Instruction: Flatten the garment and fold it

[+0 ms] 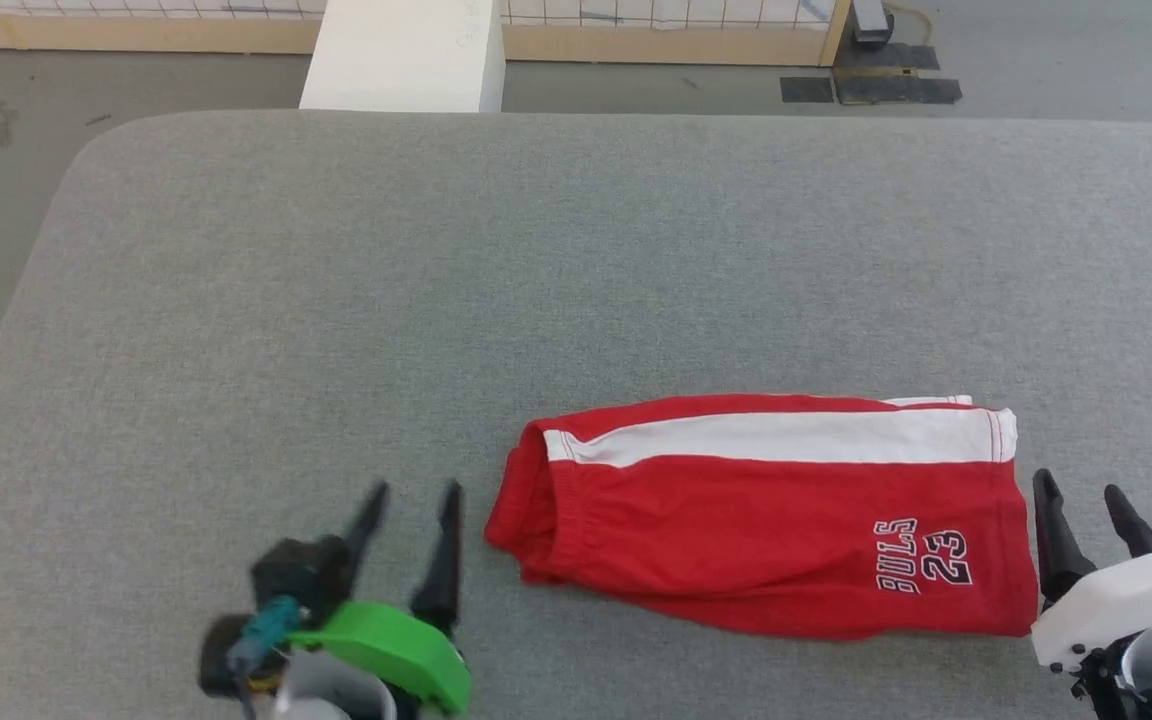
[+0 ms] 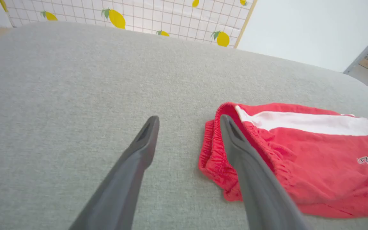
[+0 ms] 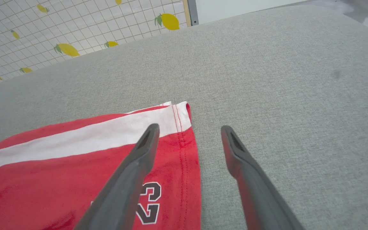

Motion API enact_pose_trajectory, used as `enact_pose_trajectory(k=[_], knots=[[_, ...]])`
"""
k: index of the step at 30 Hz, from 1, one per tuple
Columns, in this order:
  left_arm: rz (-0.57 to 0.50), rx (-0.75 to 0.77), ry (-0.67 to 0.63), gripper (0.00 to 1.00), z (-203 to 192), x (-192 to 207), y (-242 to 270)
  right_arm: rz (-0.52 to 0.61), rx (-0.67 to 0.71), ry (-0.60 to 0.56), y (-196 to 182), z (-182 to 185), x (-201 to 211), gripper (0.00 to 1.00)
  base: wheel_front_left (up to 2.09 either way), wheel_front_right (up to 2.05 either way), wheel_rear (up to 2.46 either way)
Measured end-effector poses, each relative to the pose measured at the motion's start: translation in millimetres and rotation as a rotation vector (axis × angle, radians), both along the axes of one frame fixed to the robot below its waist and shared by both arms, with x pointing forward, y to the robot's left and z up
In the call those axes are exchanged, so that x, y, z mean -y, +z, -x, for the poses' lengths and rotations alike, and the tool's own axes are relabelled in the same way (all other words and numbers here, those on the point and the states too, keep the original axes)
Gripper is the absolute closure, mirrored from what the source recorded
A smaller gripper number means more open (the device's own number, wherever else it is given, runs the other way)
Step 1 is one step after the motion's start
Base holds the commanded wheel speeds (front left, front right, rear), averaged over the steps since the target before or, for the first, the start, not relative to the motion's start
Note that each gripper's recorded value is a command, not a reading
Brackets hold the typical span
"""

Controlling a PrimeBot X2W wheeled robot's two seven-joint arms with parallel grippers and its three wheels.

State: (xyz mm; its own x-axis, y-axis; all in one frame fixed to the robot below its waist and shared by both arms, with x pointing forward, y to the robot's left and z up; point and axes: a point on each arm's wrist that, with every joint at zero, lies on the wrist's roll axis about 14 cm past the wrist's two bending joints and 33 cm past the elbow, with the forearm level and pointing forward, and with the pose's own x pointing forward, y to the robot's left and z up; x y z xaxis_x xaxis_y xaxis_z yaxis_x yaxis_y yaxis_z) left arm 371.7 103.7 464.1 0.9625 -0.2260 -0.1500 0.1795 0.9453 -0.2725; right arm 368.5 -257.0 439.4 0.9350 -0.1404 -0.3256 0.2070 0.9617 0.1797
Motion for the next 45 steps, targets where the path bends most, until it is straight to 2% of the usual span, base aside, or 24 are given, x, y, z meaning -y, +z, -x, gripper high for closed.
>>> enact_pose_trajectory(k=[7,10,18,24,26,27,28,29,32,36,41,45], knots=[[-0.088,0.296,0.078,0.0,-44,-25,69,0.001,-0.029,0.019,-9,-13,-6,0.0,0.0,0.0,0.0],[-0.11,0.357,0.086,0.0,-52,-27,81,-0.009,-0.06,0.028,-16,-21,-9,0.0,0.0,0.0,0.0],[-0.172,0.356,0.092,0.0,-66,-34,68,-0.104,-0.294,0.036,-62,-20,-16,0.0,0.0,0.0,0.0],[-0.158,0.335,0.122,0.0,-70,-39,61,-0.141,-0.385,0.079,-72,-27,-26,0.0,0.0,0.0,0.0],[-0.152,0.332,0.132,0.0,-69,-41,60,-0.156,-0.406,0.103,-74,-27,-33,0.53,0.0,0.0,0.0],[-0.154,0.331,0.137,0.0,-69,-42,60,-0.159,-0.413,0.114,-74,-28,-35,0.7,0.0,0.0,0.0],[-0.158,0.331,0.142,0.0,-68,-44,60,-0.166,-0.413,0.122,-73,-29,-37,0.81,0.0,0.0,0.0],[-0.157,0.331,0.146,0.0,-68,-45,60,-0.179,-0.411,0.131,-72,-30,-41,1.0,0.0,0.0,0.0],[-0.158,0.329,0.154,0.0,-66,-49,60,-0.201,-0.408,0.166,-69,-30,-56,1.0,0.0,0.0,0.0],[-0.156,0.319,0.16,0.0,-63,-52,57,-0.178,-0.389,0.146,-64,-25,-51,1.0,0.0,0.0,0.0],[-0.148,0.319,0.16,0.0,-60,-51,58,-0.11,-0.327,0.051,-47,-24,-15,1.0,0.0,0.0,0.0],[-0.146,0.318,0.163,0.0,-60,-55,58,-0.007,-0.283,-0.03,-29,-24,20,1.0,0.0,0.0,0.0]])
